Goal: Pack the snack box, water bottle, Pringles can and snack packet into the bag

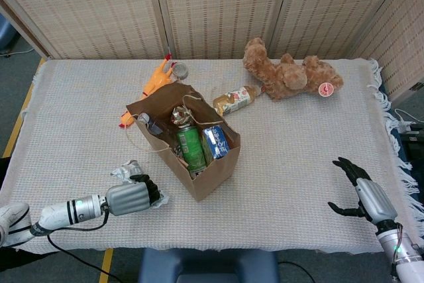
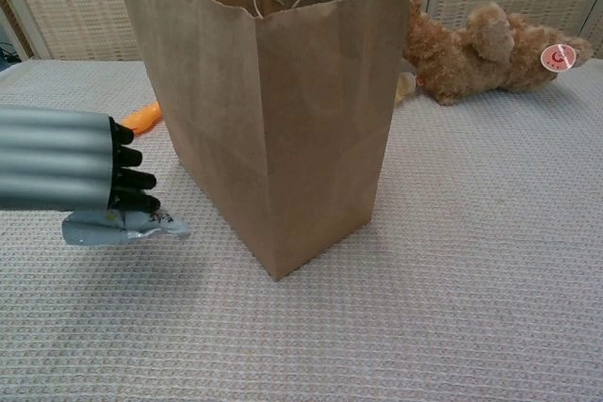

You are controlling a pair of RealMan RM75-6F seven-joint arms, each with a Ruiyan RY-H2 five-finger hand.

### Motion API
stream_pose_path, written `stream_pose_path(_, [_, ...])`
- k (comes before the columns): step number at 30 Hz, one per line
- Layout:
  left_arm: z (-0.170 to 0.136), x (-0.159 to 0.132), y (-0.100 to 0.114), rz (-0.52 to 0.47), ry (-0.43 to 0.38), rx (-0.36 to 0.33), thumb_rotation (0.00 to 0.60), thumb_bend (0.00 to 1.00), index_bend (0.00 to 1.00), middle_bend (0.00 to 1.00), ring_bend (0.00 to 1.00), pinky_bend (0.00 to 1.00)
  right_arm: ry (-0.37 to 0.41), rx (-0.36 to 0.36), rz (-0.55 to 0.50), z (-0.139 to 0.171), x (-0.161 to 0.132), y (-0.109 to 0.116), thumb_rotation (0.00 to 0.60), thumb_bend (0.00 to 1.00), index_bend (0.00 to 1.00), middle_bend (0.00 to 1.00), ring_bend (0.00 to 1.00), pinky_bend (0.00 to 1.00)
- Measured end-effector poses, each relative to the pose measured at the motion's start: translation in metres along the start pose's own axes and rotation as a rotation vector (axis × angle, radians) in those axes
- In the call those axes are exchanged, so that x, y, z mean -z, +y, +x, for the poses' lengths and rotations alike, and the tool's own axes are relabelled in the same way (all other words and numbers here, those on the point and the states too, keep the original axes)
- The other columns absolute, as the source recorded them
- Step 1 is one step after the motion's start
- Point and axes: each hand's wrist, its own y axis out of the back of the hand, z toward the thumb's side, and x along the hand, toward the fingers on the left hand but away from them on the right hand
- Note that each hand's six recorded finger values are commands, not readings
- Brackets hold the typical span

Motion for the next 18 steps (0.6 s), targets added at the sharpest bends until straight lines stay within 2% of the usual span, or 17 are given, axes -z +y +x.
stream_pose_path(9, [-0.011, 0.061, -0.012, 0.036, 0.204, 0.065, 0.6, 0.73, 0.71, 0.71, 0.61, 0.71, -0.003, 0.0, 0.008, 0.0, 0.001, -0.001, 0.6, 0.14, 0.11, 0.0, 0.0, 0.0])
stream_pose_path(15, [-0.009, 0.104, -0.001, 0.048, 0.382, 0.029, 0.6, 0.72, 0.72, 0.71, 0.62, 0.71, -0.004, -0.003, 0.013, 0.0, 0.0, -0.002, 0.6, 0.14, 0.11, 0.0, 0.0, 0.0])
stream_pose_path(18, [-0.003, 0.115, 0.011, 0.061, 0.436, -0.004, 0.6, 0.72, 0.72, 0.72, 0.62, 0.71, -0.004, -0.005, 0.017, -0.001, 0.0, -0.002, 0.6, 0.14, 0.11, 0.0, 0.0, 0.0])
